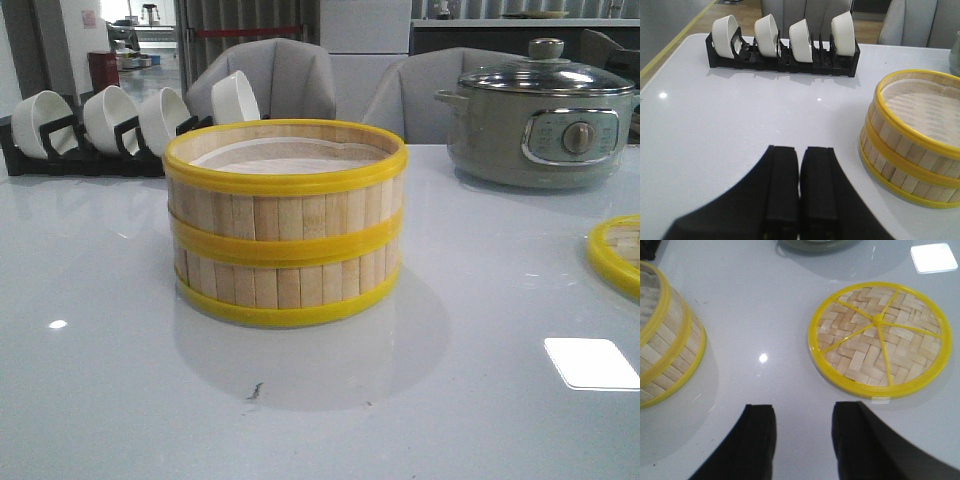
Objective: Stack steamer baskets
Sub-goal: 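Move the right gripper above the woven bamboo lid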
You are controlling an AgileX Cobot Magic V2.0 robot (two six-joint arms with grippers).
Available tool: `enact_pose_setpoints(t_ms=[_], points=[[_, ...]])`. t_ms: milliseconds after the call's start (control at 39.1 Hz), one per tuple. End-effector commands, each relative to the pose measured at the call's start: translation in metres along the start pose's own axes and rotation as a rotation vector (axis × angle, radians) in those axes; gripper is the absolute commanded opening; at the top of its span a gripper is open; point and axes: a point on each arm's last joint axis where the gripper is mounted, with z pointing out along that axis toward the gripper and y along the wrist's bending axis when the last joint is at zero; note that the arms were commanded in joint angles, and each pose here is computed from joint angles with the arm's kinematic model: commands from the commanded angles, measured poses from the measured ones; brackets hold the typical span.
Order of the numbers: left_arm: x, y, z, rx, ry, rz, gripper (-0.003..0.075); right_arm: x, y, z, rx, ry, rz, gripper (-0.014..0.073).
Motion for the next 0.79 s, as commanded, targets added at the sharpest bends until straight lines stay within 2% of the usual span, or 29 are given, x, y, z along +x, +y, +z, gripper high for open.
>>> enact_pose_setpoints(t_ms=[0, 255, 460, 766], points=[[-0.015, -0.001, -0.003, 0.004, -0.099, -0.015, 0.0086, -0.018, 0.000, 0.014, 0.005, -0.064, -0.005, 0.0388], [-0.015, -0.001, -0.003, 0.004, -0.099, -0.015, 0.0086, -0.040, -0.006, 0.084, 0.070, 0.099, -0.039, 0.0388], [-0.015, -0.001, -0.003, 0.004, -0.099, -0.015, 0.0086, -0.073, -0.009, 0.128, 0.116, 0.118, -0.118, 0.0388], [-0.015, -0.001, -0.003, 0.004, -0.099, -0.015, 0.0086, -0.103, -0.026, 0.173, 0.163, 0.180, -0.082, 0.0388]])
